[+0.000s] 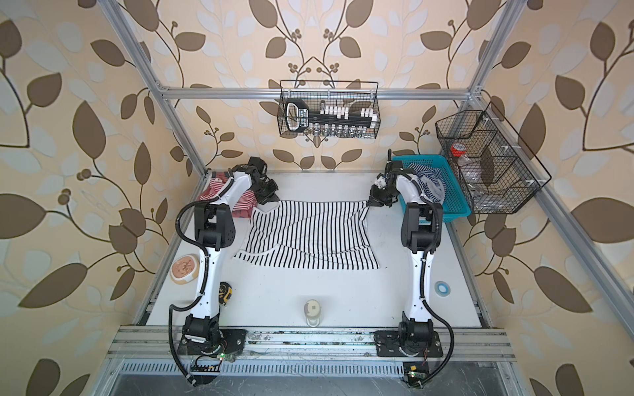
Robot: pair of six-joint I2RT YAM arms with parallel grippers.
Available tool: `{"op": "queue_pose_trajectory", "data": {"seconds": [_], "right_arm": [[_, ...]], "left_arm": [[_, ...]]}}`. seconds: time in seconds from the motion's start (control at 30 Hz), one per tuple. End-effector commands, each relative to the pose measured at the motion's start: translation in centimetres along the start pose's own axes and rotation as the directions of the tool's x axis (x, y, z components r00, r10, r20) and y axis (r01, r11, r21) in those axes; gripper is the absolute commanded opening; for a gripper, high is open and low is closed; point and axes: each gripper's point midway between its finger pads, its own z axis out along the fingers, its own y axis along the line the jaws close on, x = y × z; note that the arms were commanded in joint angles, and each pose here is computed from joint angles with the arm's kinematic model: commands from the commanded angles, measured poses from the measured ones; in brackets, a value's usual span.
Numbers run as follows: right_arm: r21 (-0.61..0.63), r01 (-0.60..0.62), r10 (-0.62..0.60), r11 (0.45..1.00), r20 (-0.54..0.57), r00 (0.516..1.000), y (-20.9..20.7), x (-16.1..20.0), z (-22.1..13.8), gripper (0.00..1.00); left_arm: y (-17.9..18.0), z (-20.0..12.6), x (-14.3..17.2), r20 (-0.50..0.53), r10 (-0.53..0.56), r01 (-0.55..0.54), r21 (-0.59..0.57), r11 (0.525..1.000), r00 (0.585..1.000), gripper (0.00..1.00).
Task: Fold and stack tank tops
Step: Smooth out the tank top at the center of the table, then fold the tank top at the center of the table.
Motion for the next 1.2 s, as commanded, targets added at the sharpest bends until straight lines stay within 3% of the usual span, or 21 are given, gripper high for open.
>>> {"op": "queue_pose_trajectory", "data": {"seconds": [0.0,0.33,0.83,1.03,1.17], "right_arm": [[0.018,0.010,-0.009,1.000,-0.030,1.000,-1.1,0.2,0.2,0.12],[-0.059,-0.032,0.036,0.998,0.061,0.998,0.0,-1.8,0.8,0.21],[-0.098,-0.043,0.047,0.994,0.039,0.998,0.7,-2.7,4.6,0.25],[-0.112,-0.049,0.057,0.992,0.069,0.996,0.8,-3.6,4.7,0.18],[-0.121,-0.041,0.051,0.992,0.080,0.995,1.1,-3.8,4.3,0.00]], "left_arm": [[0.3,-0.8,-1.8,0.044,-0.004,0.004,0.007,1.000,0.999,0.00],[-0.1,-0.2,-1.8,0.033,-0.011,0.010,0.039,0.999,0.999,0.00],[0.0,0.4,-1.5,0.015,-0.012,0.011,0.044,0.999,1.000,0.00],[-0.1,0.4,-1.5,0.015,-0.008,0.008,0.045,0.999,1.000,0.00],[-0.3,0.1,-1.6,0.022,-0.003,0.002,0.051,0.999,1.000,0.00]]}}
